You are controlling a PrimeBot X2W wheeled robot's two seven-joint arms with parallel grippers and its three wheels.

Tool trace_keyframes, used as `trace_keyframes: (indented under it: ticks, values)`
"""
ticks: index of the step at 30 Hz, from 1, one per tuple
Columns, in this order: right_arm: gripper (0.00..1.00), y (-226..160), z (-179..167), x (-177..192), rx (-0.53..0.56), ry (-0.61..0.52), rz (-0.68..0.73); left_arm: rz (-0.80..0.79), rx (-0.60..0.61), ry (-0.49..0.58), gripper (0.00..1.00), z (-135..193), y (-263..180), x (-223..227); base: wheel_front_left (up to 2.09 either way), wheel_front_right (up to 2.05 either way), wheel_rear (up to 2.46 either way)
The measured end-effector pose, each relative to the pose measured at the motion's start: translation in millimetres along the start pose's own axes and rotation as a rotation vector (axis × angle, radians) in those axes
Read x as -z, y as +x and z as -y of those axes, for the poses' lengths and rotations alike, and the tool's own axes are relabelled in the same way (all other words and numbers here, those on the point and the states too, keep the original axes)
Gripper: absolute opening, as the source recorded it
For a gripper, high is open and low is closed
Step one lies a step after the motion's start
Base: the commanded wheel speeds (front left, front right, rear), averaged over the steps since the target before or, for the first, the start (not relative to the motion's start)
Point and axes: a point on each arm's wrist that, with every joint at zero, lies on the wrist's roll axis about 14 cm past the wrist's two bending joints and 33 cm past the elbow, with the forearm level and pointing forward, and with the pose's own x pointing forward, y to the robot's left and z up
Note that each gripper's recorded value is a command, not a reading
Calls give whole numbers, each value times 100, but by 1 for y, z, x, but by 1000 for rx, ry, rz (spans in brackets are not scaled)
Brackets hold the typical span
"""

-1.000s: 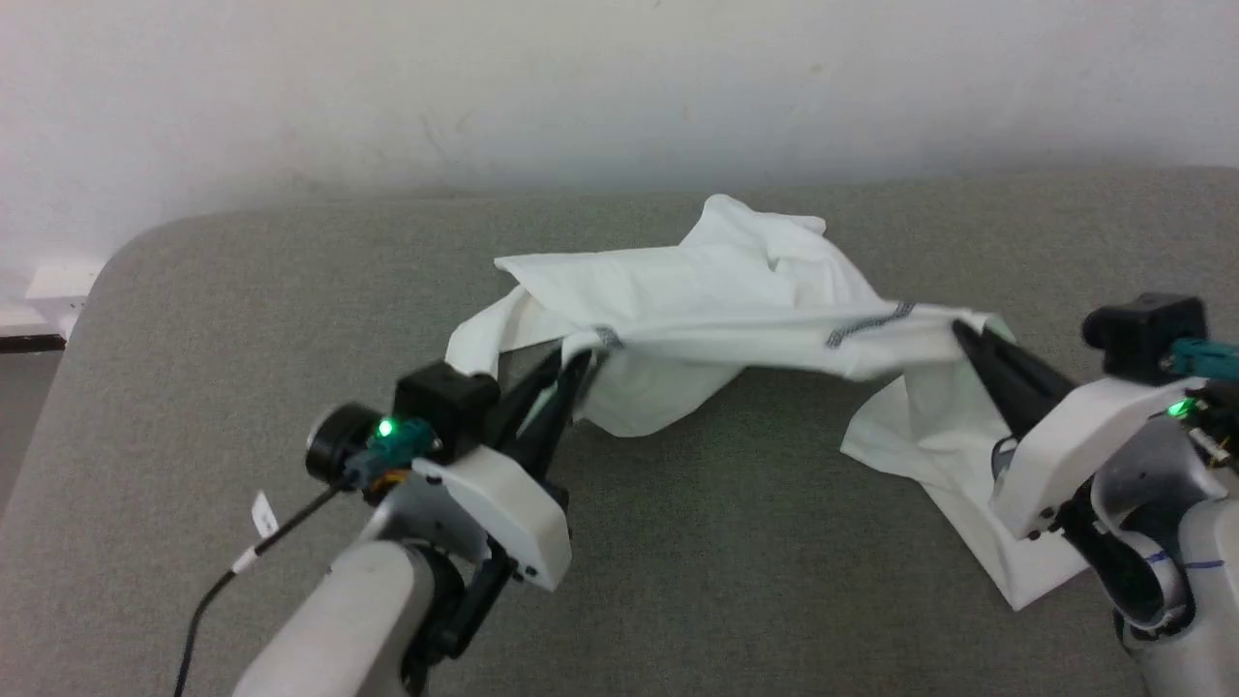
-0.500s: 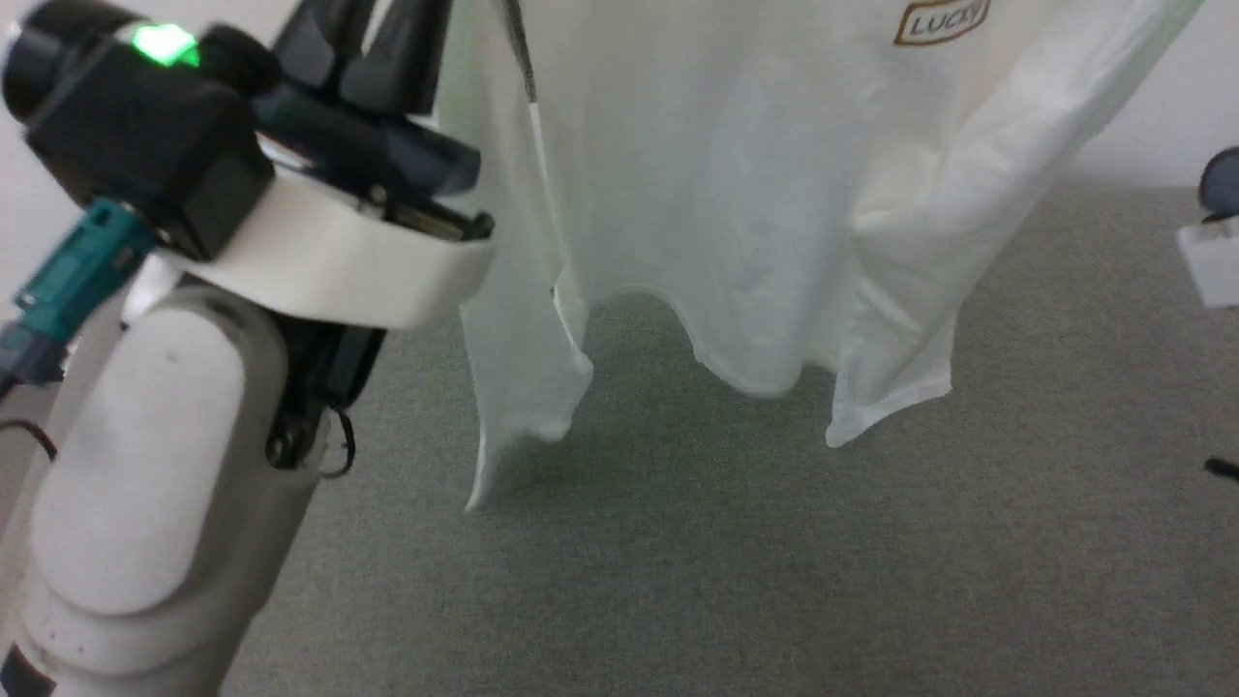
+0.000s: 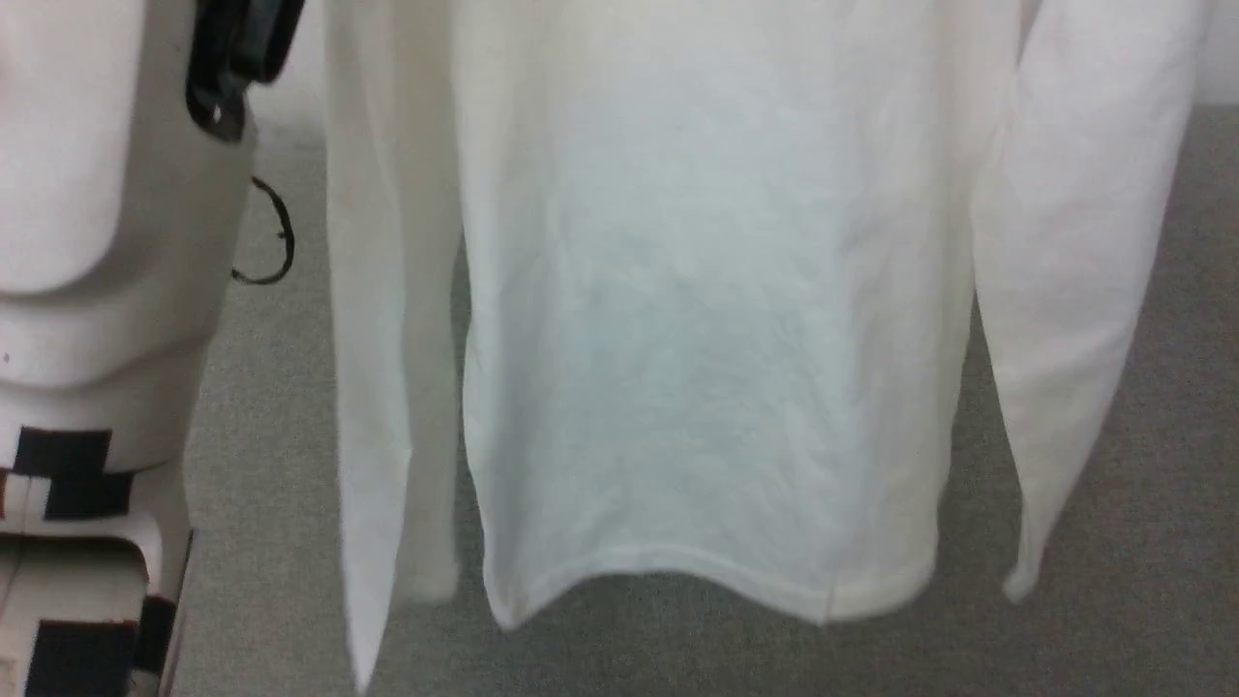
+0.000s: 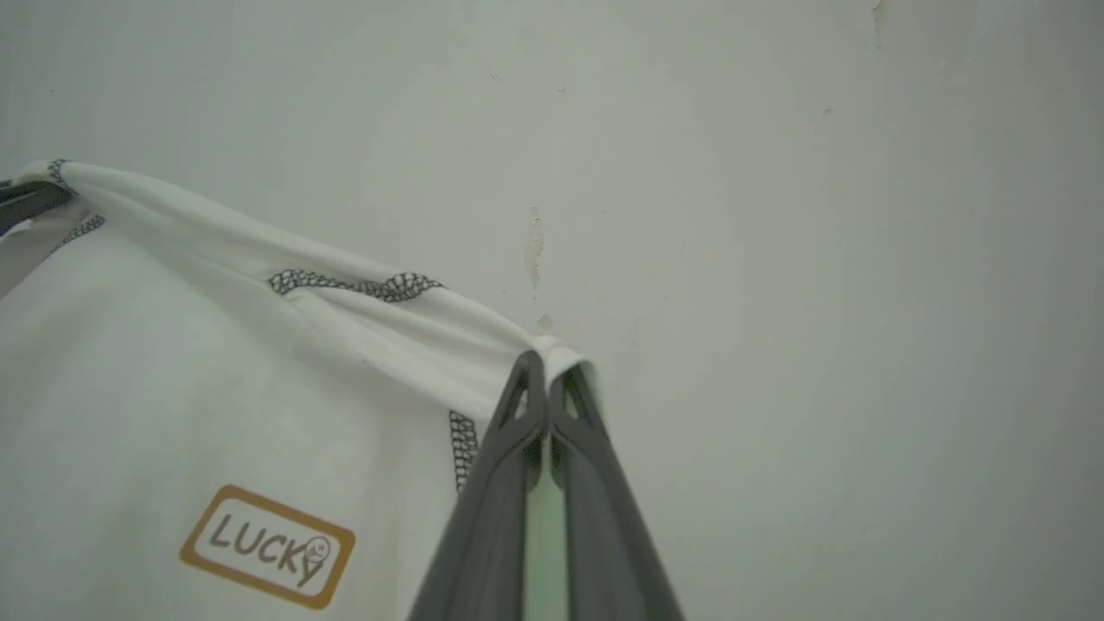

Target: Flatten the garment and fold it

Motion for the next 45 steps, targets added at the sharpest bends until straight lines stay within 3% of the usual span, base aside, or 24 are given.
trace_keyframes:
  ticks: [11,20,26,33,39,45]
  values:
    - [0,75,-1,61,-22,50,-5,-115,-99,-28,0,-36,46,96,0,0,0]
    - [0,72,-27,189,-53,123,-261,-394,-197,-178,0,-31,3,229,0,0,0]
    - [0,27,-53,276,-51,235,-491,-620,-268,-317,0,-7,-70,301,0,0,0]
    - [0,-50,-85,338,-67,320,-669,-810,-320,-459,0,26,-163,338,0,0,0]
    - [0,-118,-112,340,-86,414,-703,-932,-354,-518,0,48,-251,336,0,0,0]
    - [0,-176,-121,320,-118,434,-694,-898,-335,-536,0,62,-290,303,0,0,0]
